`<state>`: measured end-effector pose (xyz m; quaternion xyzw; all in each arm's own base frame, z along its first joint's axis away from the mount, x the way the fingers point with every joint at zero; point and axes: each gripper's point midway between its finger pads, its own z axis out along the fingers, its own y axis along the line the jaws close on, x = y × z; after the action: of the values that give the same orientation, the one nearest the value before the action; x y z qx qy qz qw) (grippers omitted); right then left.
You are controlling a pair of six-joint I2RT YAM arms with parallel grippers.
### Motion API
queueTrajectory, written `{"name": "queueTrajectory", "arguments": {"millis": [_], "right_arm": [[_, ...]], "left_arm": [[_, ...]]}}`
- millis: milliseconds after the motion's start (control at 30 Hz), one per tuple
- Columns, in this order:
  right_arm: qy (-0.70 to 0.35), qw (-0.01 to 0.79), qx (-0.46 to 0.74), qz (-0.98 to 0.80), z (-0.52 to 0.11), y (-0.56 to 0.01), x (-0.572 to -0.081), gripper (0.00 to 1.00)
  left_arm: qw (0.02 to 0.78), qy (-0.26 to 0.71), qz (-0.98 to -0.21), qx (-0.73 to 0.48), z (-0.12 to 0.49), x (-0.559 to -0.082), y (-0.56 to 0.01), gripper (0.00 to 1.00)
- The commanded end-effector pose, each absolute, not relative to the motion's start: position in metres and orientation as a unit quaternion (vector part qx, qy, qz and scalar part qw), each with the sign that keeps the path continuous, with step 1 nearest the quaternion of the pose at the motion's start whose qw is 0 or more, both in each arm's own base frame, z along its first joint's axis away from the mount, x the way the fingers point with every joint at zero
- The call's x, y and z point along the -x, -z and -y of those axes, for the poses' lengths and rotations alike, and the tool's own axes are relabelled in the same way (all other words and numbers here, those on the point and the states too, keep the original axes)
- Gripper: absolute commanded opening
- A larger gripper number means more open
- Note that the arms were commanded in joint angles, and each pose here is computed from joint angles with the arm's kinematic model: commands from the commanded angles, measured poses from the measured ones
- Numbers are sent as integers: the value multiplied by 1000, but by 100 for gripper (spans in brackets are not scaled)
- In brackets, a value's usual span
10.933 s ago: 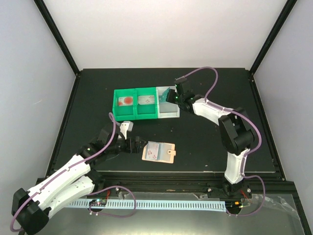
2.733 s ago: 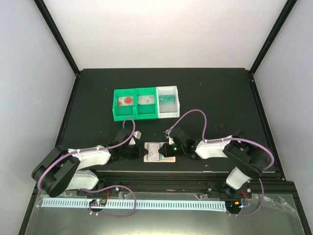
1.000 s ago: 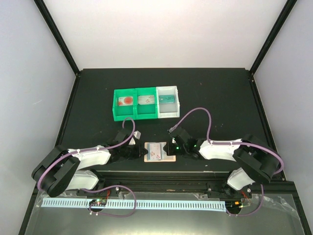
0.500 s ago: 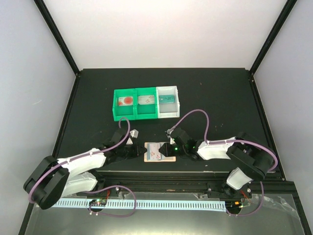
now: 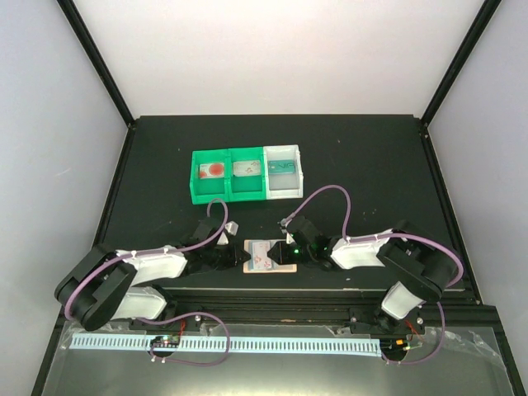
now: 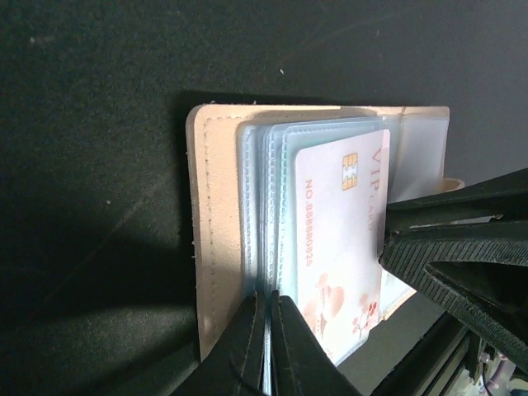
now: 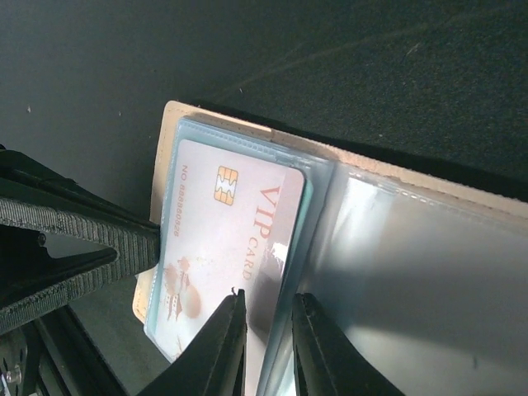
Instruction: Take the credit cards out of the card holder
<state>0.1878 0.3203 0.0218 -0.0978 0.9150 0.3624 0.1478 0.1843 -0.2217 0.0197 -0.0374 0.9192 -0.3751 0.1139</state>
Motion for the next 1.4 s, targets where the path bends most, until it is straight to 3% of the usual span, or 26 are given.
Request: {"name": "queueTrajectory", "arguments": {"millis": [0,367,900,1067,1367], "right_arm": [[-346,157,100,-919,-316,-16,-191,18],[-345,159,100,-920,-313,-12,-190,11],[-364,156,85,-914,-300,-15,-188,11],[-365,161,79,-914,-294,-16,-191,4],[-360,178,87,-912,-283,-23,-194,1]], "left_arm": [[107,354,-928,38,218,-183,-7,6],[95,335,-936,44,212,-179,3,3],[92,332,-938,41,212,-178,1,3],[92,332,-938,44,211,-177,2,3],[91,352,-930,46,216,-176,-4,3]]}}
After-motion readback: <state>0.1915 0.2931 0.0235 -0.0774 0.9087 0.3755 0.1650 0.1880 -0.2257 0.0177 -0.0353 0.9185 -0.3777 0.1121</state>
